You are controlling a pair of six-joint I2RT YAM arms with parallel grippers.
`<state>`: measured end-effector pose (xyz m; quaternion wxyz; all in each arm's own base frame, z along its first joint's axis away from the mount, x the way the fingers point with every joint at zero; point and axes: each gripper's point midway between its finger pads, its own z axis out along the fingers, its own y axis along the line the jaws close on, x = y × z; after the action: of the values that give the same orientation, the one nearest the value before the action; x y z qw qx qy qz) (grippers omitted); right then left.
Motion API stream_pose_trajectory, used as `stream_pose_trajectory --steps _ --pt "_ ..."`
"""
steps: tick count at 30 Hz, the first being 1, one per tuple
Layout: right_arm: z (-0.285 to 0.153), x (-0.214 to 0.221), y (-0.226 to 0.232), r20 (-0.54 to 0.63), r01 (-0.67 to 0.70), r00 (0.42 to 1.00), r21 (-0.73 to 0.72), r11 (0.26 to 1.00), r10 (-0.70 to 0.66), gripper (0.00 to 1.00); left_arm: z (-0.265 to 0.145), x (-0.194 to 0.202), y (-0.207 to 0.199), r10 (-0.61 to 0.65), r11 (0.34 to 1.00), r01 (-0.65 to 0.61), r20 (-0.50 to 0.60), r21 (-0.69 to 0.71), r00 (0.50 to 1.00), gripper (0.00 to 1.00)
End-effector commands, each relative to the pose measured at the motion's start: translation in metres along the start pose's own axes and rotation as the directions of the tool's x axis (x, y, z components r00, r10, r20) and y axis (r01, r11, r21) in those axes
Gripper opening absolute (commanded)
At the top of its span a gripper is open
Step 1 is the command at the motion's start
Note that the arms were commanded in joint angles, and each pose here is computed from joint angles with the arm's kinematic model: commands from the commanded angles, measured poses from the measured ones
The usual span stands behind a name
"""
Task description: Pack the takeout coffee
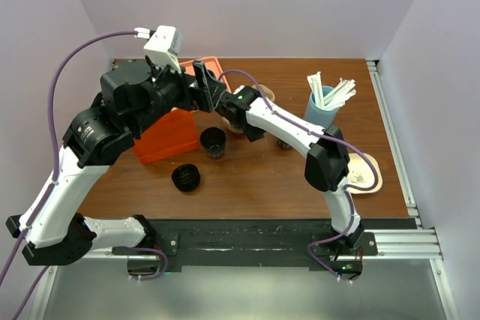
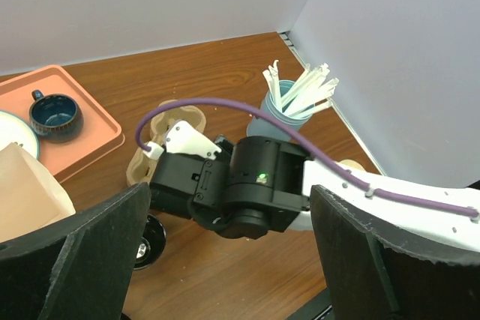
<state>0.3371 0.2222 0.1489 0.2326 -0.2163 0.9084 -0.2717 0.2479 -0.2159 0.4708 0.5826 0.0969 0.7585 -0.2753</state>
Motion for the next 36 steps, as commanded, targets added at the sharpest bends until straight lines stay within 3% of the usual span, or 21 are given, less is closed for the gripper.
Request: stream_pose_trajectory --steps 1,5,9,13,16,23,26,29,33,36 --pt "-0.025 0.004 -0.023 -0.017 -0.173 0.985 -0.162 0.971 0.173 0.56 -0.012 -0.016 0.001 0.016 1.000 -0.015 0.054 -0.005 0.998 0.96" --pt "-0.021 0.001 -0.030 -0.060 -0.294 0.955 -0.312 0.904 0.290 0.54 -0.015 -0.009 0.012 0.047 0.998 -0.045 0.031 -0.049 0.998 1.00" --pt "-0.026 -0.028 -0.054 0.014 -0.384 0.904 -0.410 0.828 0.426 0.54 -0.010 0.017 0.032 0.073 0.987 -0.080 -0.056 -0.141 0.996 1.00" --pt "-0.028 -0.068 -0.055 0.138 -0.305 0.900 -0.479 0.823 0.413 0.54 -0.006 0.057 0.043 0.082 0.978 -0.117 -0.203 -0.171 0.976 1.00" --pt "-0.020 -0.097 -0.050 0.170 -0.250 0.910 -0.500 0.829 0.377 0.53 -0.018 0.056 0.042 0.048 0.978 -0.100 -0.264 -0.185 0.963 1.00" --pt "0.003 -0.123 -0.027 0.189 -0.178 0.930 -0.518 0.836 0.315 0.53 -0.040 0.067 0.066 0.006 0.945 -0.107 -0.313 -0.308 0.950 0.98" --pt "0.000 -0.124 -0.022 0.179 -0.193 0.923 -0.549 0.813 0.341 0.53 -0.044 0.066 0.084 -0.018 0.908 -0.105 -0.287 -0.407 0.958 0.98" --pt "-0.007 -0.115 -0.026 0.137 -0.229 0.924 -0.549 0.804 0.356 0.53 -0.046 0.061 0.116 -0.025 0.820 -0.113 -0.231 -0.562 0.973 0.98" --pt "-0.033 -0.112 -0.030 0.136 -0.229 0.913 -0.610 0.758 0.385 0.53 -0.048 0.039 0.173 -0.043 0.625 -0.081 -0.138 -0.777 0.990 0.93" --pt "-0.053 -0.118 -0.035 0.143 -0.246 0.889 -0.652 0.717 0.435 0.53 -0.047 0.015 0.197 -0.094 0.561 0.022 -0.038 -0.828 0.995 0.90"
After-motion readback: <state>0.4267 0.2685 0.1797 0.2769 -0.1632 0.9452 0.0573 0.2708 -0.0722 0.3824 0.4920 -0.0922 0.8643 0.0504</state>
